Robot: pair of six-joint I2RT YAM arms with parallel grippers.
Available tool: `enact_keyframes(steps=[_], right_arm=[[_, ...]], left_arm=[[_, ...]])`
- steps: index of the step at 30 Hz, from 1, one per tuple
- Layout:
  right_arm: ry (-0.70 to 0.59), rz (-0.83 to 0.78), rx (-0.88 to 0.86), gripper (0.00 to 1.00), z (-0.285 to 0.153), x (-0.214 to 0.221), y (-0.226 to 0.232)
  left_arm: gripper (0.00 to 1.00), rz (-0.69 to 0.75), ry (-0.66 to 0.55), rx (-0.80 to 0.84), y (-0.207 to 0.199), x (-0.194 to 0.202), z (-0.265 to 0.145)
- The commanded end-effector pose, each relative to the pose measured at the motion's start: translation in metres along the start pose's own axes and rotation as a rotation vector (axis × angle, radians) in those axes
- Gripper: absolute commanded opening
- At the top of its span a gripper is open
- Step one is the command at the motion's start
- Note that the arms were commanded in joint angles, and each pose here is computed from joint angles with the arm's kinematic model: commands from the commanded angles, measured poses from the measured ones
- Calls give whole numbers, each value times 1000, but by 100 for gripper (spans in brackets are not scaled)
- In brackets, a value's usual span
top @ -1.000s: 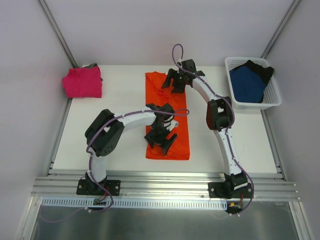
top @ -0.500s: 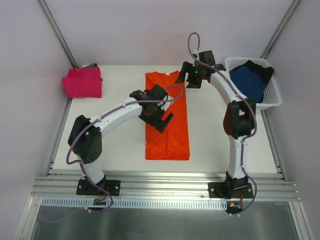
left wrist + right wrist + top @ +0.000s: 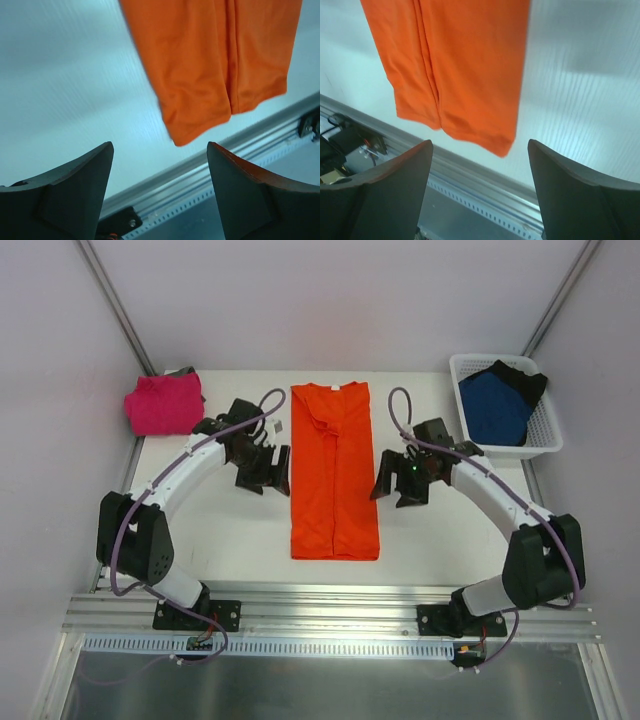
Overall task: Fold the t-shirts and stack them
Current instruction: Fold the tshirt
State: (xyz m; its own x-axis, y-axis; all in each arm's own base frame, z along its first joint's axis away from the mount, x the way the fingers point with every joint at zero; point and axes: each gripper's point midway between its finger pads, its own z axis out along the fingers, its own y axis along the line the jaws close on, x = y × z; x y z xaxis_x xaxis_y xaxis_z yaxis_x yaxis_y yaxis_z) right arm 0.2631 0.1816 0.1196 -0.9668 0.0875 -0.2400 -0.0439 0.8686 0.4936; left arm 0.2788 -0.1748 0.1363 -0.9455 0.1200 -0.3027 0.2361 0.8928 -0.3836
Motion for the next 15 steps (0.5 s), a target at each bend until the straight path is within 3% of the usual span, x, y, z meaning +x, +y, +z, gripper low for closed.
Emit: enact_keyframes(steps=[1, 9, 15], right_arm=[[-49, -29, 0, 81, -21, 18, -1], [92, 132, 42, 72, -5, 83, -47], [114, 166, 29, 63, 1, 96, -51]], left_arm=[[75, -59, 88, 118, -20, 40, -4], [69, -178, 216, 168, -15, 85, 20], [68, -222, 252, 187, -15, 99, 27]])
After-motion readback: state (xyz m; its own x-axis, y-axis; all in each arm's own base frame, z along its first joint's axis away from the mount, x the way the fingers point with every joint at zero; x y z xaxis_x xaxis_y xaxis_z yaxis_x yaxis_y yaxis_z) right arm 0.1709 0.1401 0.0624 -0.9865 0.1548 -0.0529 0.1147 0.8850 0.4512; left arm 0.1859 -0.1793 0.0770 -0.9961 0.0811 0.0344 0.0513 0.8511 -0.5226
